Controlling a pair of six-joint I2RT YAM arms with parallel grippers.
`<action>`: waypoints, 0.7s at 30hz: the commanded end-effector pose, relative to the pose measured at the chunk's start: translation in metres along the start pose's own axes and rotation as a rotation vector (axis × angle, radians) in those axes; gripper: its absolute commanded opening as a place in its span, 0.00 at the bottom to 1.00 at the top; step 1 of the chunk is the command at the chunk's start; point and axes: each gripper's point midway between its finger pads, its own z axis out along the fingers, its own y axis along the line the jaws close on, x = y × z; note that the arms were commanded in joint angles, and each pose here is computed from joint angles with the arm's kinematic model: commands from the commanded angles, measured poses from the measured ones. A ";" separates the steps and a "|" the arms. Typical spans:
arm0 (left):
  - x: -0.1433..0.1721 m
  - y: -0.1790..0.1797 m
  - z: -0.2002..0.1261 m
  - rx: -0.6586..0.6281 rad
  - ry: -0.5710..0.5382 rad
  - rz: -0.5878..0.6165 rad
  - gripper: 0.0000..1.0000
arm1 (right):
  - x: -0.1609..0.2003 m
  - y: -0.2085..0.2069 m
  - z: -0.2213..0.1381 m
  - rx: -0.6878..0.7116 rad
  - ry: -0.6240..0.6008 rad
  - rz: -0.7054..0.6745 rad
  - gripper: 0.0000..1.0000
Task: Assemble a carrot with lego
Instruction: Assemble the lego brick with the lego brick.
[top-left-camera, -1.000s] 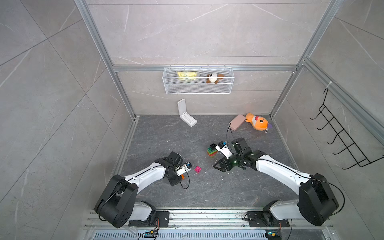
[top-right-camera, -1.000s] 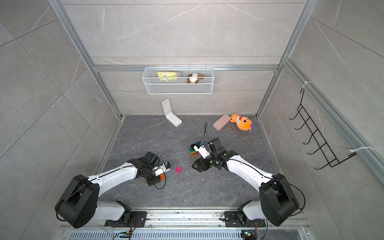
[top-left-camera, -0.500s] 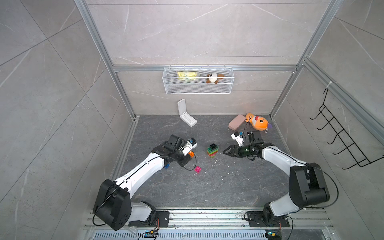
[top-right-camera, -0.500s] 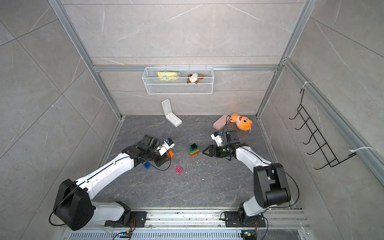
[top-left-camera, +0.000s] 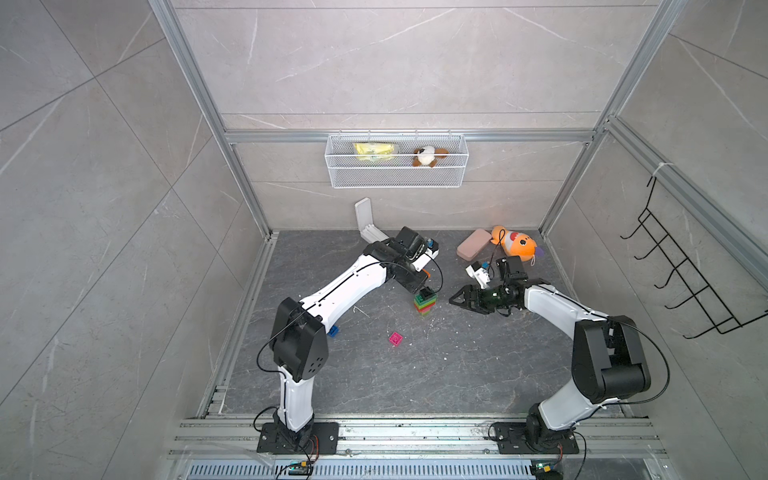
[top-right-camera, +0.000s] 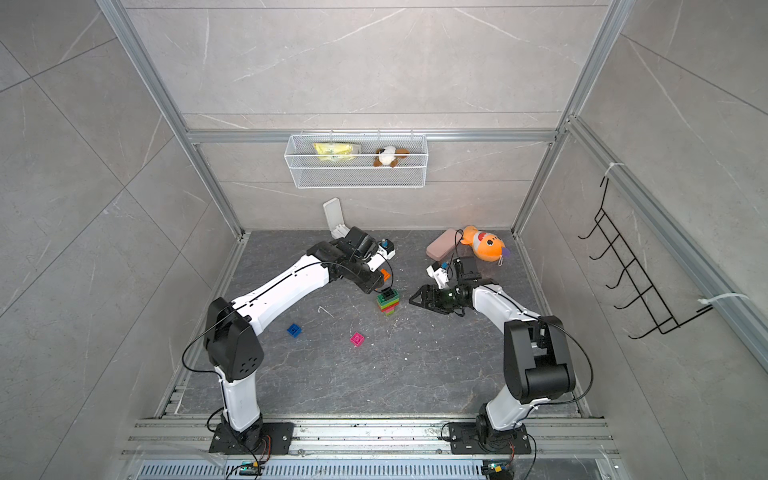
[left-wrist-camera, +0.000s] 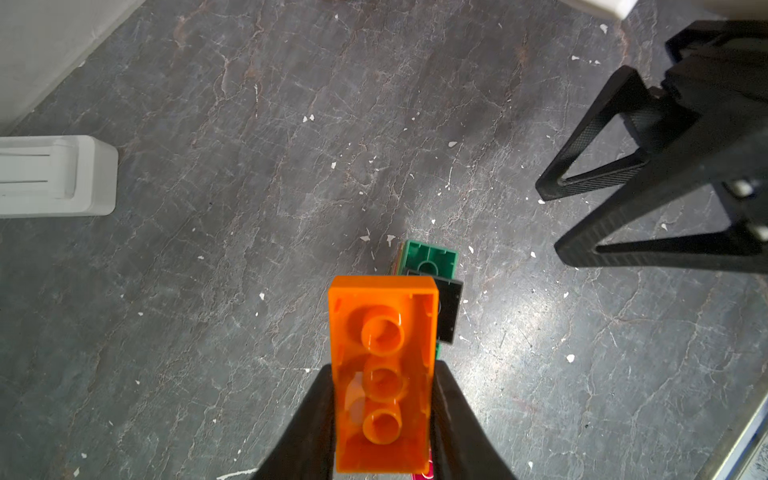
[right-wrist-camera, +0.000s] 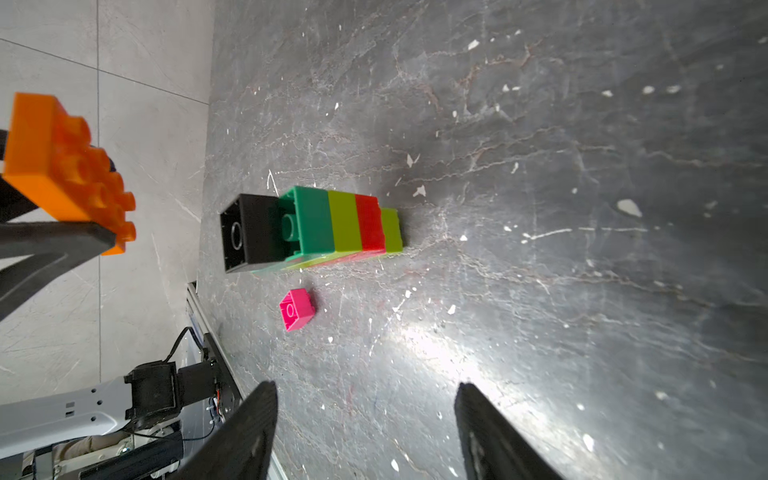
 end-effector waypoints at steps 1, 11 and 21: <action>0.007 -0.003 -0.003 -0.036 0.105 0.016 0.16 | -0.002 0.000 -0.008 0.023 -0.008 -0.017 0.71; 0.000 -0.013 0.011 -0.038 0.179 0.071 0.15 | 0.006 -0.012 -0.009 0.035 -0.002 -0.001 0.70; 0.006 -0.013 0.022 -0.045 0.219 0.090 0.15 | 0.008 -0.015 -0.007 0.034 0.003 0.003 0.70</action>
